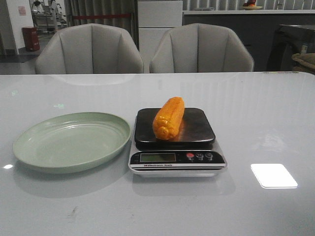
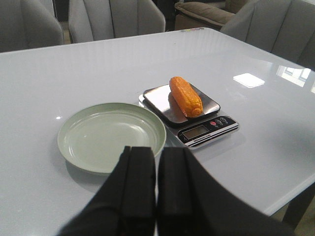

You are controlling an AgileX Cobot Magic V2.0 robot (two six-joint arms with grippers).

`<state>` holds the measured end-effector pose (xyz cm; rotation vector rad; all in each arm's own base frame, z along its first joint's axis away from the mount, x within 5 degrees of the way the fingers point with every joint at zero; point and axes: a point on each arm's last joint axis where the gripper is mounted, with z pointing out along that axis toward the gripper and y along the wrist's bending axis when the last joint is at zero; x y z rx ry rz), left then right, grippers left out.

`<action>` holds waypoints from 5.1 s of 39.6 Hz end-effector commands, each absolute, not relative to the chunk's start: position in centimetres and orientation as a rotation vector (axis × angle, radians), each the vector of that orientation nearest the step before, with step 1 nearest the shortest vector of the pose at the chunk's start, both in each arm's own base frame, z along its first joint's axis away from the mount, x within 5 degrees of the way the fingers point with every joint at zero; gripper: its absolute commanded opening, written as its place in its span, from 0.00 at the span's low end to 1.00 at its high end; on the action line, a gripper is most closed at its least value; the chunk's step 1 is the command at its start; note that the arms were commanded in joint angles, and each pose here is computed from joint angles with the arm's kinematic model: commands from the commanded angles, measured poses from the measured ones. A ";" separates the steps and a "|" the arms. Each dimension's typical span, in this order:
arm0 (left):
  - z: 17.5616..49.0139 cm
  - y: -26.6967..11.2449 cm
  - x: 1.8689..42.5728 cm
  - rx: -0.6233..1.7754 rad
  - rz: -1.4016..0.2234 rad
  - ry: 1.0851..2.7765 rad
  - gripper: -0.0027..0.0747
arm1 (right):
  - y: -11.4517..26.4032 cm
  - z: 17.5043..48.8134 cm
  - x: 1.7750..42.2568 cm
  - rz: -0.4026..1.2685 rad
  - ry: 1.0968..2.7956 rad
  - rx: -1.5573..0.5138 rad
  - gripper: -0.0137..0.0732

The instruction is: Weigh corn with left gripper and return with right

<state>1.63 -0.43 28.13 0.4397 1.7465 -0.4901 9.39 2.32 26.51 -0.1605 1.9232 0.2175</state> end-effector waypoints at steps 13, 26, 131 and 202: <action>29.5 -0.4 1.5 0.421 -0.517 1.655 0.20 | 8.5 31.6 14.8 0.502 1.977 -0.335 0.85; 29.5 -0.4 1.5 0.421 -0.517 1.655 0.20 | 14.7 32.4 22.5 0.604 2.220 -0.337 0.84; 29.5 -0.4 1.5 0.420 -0.519 1.648 0.20 | 32.0 30.0 34.3 0.697 2.493 -0.204 0.85; 29.5 -0.4 1.5 0.420 -0.519 1.648 0.20 | 3.9 28.4 6.0 0.545 1.448 -0.342 0.84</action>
